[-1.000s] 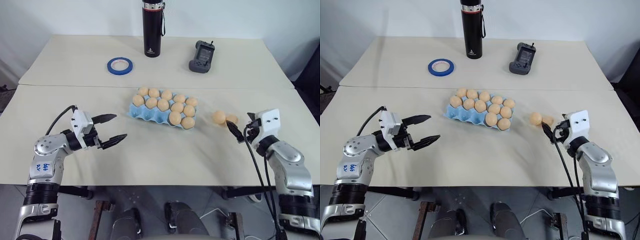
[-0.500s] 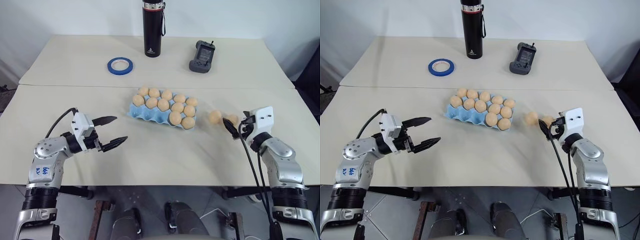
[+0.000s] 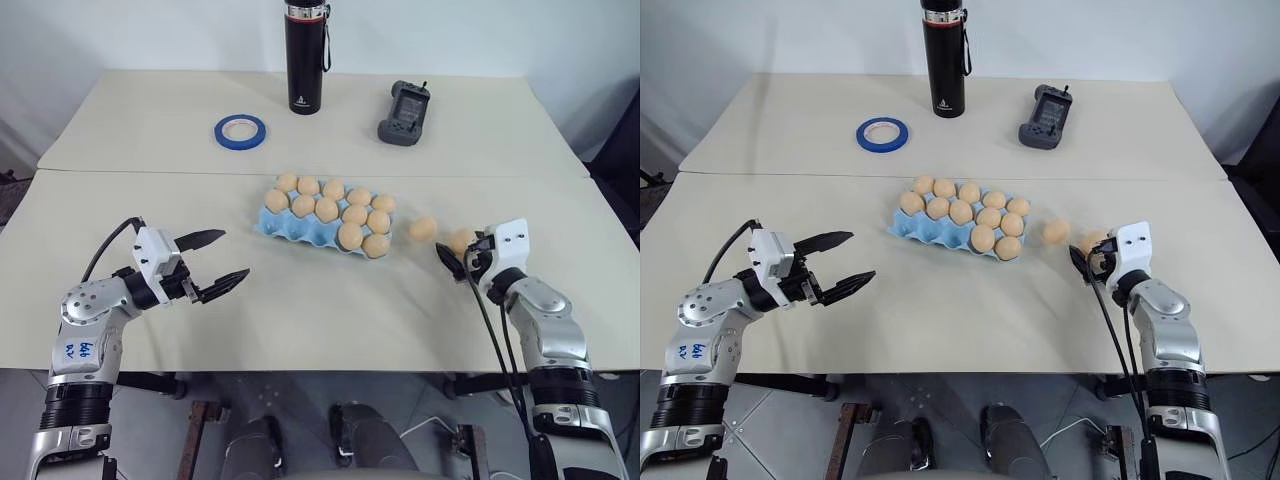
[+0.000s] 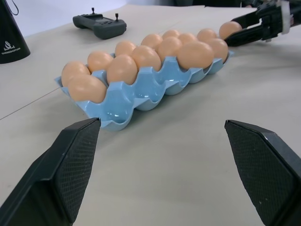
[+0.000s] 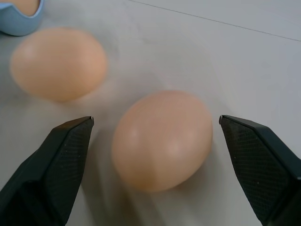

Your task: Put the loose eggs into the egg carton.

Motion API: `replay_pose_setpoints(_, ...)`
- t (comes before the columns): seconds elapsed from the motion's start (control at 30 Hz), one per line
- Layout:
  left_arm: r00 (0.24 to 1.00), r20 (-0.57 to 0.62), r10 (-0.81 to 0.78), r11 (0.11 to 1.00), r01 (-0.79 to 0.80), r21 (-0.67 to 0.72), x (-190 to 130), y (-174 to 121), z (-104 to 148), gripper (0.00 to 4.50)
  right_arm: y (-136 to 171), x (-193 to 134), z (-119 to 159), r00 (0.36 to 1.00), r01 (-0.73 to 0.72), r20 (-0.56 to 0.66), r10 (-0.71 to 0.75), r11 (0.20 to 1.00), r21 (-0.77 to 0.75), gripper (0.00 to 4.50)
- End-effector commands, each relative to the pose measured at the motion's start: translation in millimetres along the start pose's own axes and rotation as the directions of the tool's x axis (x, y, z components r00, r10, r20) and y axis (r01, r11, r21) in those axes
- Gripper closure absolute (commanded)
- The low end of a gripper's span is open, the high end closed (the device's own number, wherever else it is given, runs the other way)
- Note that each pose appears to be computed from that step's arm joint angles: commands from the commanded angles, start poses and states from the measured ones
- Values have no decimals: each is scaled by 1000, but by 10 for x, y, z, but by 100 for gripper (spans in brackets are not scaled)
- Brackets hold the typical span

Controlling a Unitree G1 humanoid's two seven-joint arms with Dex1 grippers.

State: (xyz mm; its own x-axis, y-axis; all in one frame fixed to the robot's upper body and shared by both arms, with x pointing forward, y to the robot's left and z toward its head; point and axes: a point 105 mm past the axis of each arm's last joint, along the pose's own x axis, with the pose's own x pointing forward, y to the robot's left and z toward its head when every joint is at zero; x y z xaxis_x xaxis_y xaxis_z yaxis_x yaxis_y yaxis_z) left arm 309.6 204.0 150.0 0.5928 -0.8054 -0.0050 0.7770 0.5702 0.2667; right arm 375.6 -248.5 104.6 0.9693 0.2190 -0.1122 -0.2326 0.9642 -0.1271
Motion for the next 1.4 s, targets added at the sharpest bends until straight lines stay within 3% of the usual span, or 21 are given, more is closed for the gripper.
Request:
replay_pose_setpoints(0.03,997,77,-8,1000,9,-9,-5,50,171,0,-13,51,127,999,-1,44,2,1000,-22,1)
replay_pose_setpoints(0.33,983,166,-74,996,80,-34,7,14,270,0,21,162,119,1000,-10,29,10,1000,-9,1)
replay_pose_setpoints(0.6,978,135,-162,986,165,-14,-89,-36,360,0,18,202,49,1000,10,-7,-10,1000,27,1)
replay_pose_setpoints(0.73,970,152,-188,981,193,-24,-139,-65,406,0,10,176,47,1000,14,4,-15,999,34,89)
replay_pose_setpoints(0.87,967,159,-201,978,208,-29,-170,-63,434,0,3,149,65,1000,23,13,-23,999,41,231)
replay_pose_setpoints(0.9,966,157,-205,977,213,-31,-176,-65,434,0,3,143,70,1000,23,15,-24,999,41,249)
replay_pose_setpoints(1.1,960,145,-239,969,246,-30,-209,-90,428,0,3,78,211,998,30,48,-31,999,27,256)
replay_pose_setpoints(1.4,975,99,-200,979,202,-12,-403,14,447,0,256,-7,853,983,-47,175,54,998,-47,256)
